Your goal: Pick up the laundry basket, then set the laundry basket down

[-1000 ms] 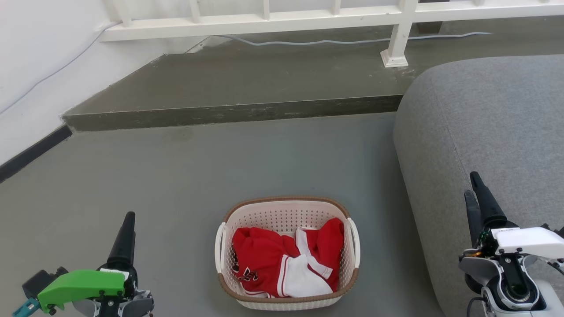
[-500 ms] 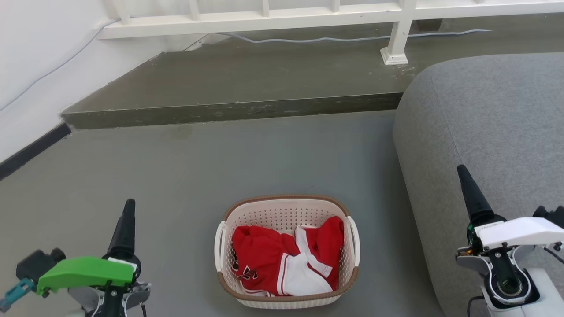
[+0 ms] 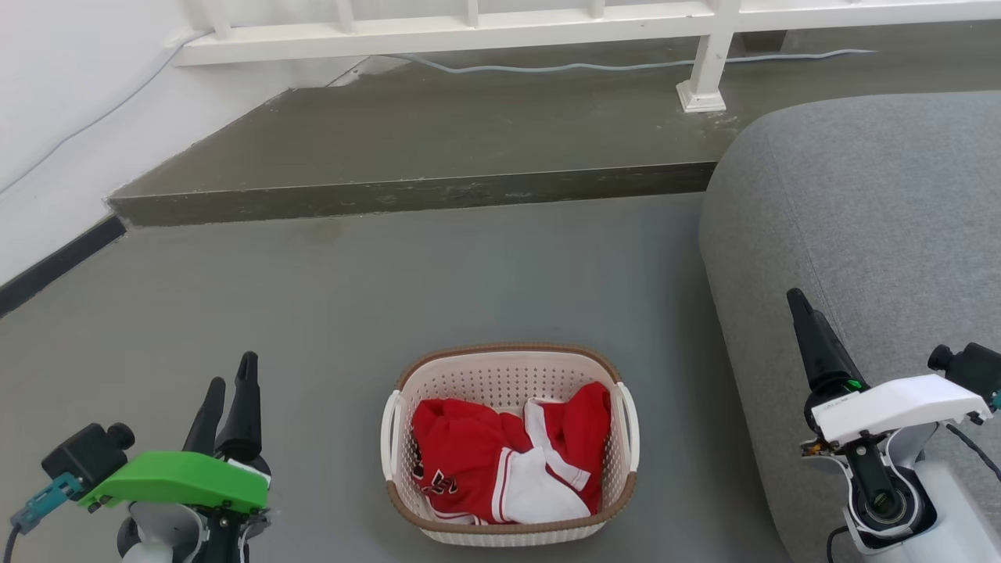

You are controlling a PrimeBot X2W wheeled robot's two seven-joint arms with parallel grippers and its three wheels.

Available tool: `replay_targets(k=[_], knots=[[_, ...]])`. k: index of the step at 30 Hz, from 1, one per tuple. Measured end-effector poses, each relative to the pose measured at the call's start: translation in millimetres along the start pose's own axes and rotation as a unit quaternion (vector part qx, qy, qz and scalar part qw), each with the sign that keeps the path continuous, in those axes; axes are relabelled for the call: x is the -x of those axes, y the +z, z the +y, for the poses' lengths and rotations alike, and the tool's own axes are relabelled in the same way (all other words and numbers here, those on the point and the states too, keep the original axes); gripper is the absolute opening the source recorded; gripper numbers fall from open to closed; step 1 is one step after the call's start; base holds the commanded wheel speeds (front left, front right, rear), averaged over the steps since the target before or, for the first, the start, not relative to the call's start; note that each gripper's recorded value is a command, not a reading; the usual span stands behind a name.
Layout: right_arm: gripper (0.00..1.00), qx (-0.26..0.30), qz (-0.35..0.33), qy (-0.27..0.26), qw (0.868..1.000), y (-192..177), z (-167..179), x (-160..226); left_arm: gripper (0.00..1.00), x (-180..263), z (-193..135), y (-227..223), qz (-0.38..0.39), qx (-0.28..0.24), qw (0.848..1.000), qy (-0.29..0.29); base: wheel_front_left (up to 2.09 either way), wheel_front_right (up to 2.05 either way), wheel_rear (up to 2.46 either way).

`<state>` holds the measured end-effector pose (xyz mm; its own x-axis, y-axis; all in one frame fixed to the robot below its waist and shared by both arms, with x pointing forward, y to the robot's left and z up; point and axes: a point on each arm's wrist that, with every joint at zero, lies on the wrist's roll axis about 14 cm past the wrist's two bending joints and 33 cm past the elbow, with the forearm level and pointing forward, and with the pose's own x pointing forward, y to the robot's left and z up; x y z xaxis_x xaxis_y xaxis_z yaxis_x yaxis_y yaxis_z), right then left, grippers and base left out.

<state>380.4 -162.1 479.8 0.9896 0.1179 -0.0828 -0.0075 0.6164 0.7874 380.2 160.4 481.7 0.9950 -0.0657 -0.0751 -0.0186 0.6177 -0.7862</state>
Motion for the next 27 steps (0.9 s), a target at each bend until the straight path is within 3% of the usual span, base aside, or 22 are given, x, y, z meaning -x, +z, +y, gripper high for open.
replay_targets(k=[27], knots=[[1.0,0.159,-0.005,0.044,0.986,-7,23,-6,1.0,-9,-28,-1,-0.023,-0.156,0.987,-0.043,0.0,0.0,0.0]])
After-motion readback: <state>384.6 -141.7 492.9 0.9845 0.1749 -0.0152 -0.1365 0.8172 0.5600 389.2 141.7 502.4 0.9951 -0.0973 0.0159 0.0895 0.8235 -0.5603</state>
